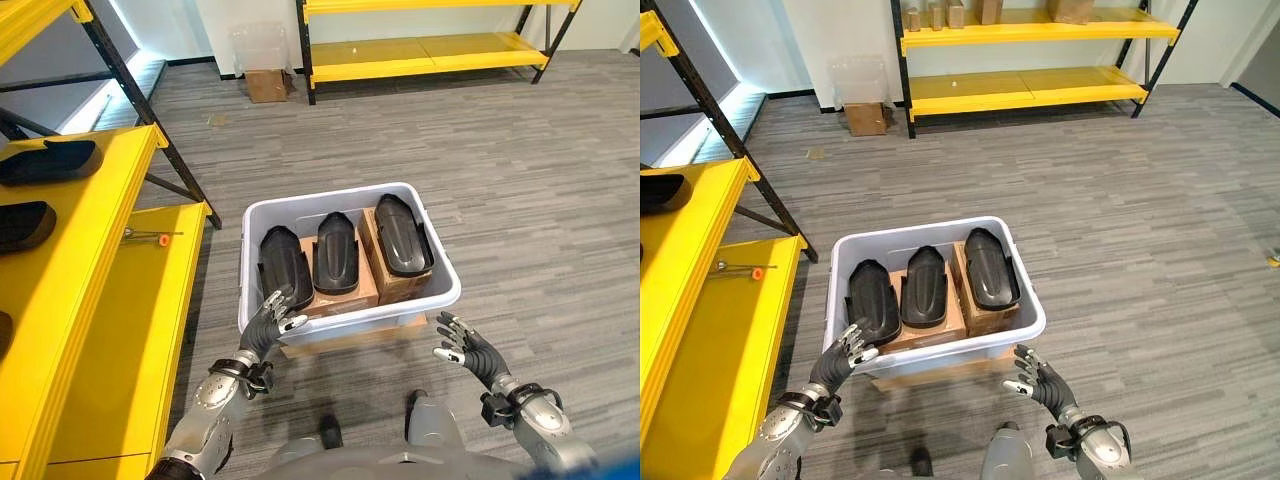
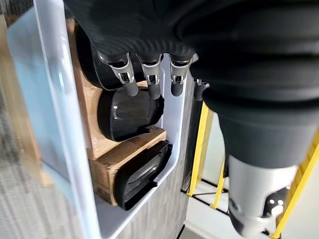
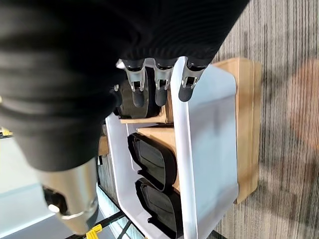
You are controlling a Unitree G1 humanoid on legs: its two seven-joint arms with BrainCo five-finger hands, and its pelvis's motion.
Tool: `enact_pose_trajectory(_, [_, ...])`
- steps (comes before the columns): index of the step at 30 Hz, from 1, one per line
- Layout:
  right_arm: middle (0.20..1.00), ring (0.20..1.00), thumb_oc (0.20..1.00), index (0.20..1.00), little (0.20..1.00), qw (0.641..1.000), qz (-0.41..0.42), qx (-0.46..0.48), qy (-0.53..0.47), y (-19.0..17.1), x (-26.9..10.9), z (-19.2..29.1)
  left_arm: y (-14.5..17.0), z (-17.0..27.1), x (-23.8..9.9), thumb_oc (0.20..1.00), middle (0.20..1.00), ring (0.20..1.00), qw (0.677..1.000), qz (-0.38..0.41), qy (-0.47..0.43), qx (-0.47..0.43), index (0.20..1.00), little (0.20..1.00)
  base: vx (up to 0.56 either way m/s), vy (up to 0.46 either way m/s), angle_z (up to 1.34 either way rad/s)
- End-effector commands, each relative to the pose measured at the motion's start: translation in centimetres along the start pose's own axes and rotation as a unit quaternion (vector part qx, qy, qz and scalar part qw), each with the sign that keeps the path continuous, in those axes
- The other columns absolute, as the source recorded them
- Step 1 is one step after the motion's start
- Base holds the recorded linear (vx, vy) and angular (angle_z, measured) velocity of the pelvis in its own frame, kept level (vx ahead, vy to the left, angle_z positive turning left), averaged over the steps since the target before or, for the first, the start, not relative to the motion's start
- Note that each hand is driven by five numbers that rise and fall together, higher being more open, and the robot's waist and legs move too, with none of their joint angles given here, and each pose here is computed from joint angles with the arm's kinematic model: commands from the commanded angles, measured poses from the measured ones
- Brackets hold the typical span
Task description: Move parts from the plastic box to the shelf.
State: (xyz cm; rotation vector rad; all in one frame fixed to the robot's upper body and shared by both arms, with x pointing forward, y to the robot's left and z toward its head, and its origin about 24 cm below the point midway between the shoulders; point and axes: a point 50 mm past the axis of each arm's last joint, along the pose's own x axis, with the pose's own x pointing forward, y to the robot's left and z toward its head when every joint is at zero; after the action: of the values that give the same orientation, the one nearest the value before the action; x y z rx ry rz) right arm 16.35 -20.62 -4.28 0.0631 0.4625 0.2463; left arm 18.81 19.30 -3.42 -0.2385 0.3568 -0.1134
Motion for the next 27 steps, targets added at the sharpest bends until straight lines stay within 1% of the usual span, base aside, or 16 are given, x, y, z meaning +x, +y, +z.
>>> enact_pose_trajectory(1, [1.0, 1.0, 1.0, 1.0, 1.0, 0.998, 0.022, -0.01, -0.064, 0.8, 0.7, 2.4, -0.8, 1.5, -0.2, 1.0, 1.0, 1.0, 0.998, -0.034, -0.045, 0.009, 1.0, 1.0, 0.22, -0.222, 0.2])
enact_pose_trajectory(10, [1.0, 1.0, 1.0, 1.0, 1.0, 0.998, -0.003, -0.005, -0.057, -0.8, 0.0, 2.3, -1.4, 1.0, -0.1, 1.0, 1.0, 1.0, 0.998, -0.043, -0.038, -0.008, 1.0, 1.0, 0.1, -0.159, 0.23])
enact_pose_trajectory(23, [1.0, 1.0, 1.0, 1.0, 1.0, 0.998, -0.012, -0.018, -0.052, -1.5, -0.4, 2.3, -1.3, 1.0, -0.3, 1.0, 1.0, 1.0, 0.998, -0.044, -0.035, -0.007, 1.0, 1.0, 0.03, -0.064, 0.09])
enact_pose_trajectory(27, [1.0, 1.0, 1.0, 1.0, 1.0, 0.998, -0.023, -0.015, -0.06, -1.9, -0.5, 2.5, -1.6, 1.7, 0.2, 1.0, 1.0, 1.0, 0.997, -0.048, -0.052, -0.01, 1.0, 1.0, -0.03, -0.091, 0.07])
